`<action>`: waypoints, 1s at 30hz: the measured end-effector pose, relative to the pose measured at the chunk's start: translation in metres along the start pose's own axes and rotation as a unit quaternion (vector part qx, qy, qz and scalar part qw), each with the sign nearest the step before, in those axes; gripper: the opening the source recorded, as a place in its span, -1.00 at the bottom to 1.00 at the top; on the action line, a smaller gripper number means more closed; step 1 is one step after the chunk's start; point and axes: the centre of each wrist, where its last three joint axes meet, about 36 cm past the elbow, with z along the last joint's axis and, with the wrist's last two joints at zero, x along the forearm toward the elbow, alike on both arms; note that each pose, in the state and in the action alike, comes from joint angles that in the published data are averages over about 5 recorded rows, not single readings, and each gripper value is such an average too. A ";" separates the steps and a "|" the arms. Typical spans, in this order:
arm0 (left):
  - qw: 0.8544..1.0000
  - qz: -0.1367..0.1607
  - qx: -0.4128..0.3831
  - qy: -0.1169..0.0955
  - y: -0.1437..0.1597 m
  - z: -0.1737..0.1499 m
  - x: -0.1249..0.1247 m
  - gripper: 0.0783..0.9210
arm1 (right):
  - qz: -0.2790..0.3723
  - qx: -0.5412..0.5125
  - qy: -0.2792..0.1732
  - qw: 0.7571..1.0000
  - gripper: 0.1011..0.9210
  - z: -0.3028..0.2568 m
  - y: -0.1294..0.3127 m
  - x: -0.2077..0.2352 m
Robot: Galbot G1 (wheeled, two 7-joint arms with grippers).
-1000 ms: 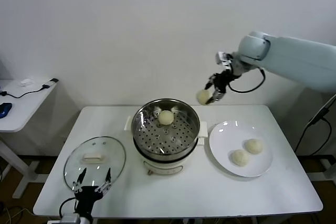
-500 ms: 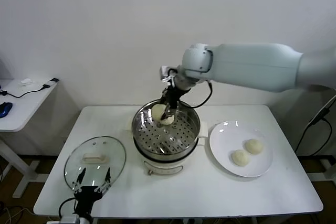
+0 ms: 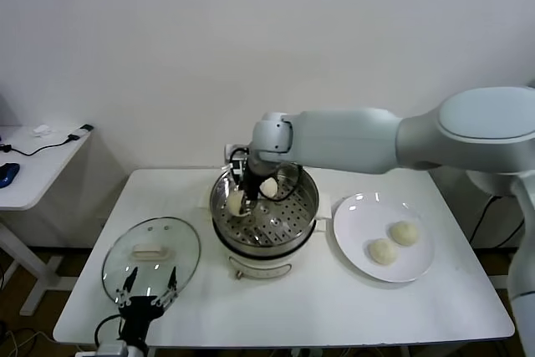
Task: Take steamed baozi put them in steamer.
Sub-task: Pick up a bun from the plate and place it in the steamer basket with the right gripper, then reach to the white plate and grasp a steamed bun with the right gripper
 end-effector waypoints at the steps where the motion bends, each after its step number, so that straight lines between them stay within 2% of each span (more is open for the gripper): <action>1: 1.000 0.000 0.000 0.000 0.000 0.000 0.000 0.77 | 0.000 0.000 0.000 1.000 0.35 0.000 0.000 -0.002; 9: 1.000 -0.001 0.002 -0.003 -0.001 -0.003 0.002 0.77 | 0.000 0.016 -0.012 1.000 0.72 0.003 -0.002 -0.001; 17: 1.000 -0.001 0.000 -0.005 -0.004 -0.005 0.004 0.77 | 0.002 0.038 -0.031 0.999 0.76 0.032 -0.019 0.048; 25: 1.000 -0.004 -0.002 -0.009 -0.002 -0.008 0.004 0.77 | -0.006 0.041 -0.018 0.999 0.76 0.124 -0.028 0.133; 30: 1.000 -0.005 -0.004 -0.010 -0.002 -0.009 0.003 0.77 | -0.020 0.021 0.015 0.999 0.76 0.205 -0.007 0.156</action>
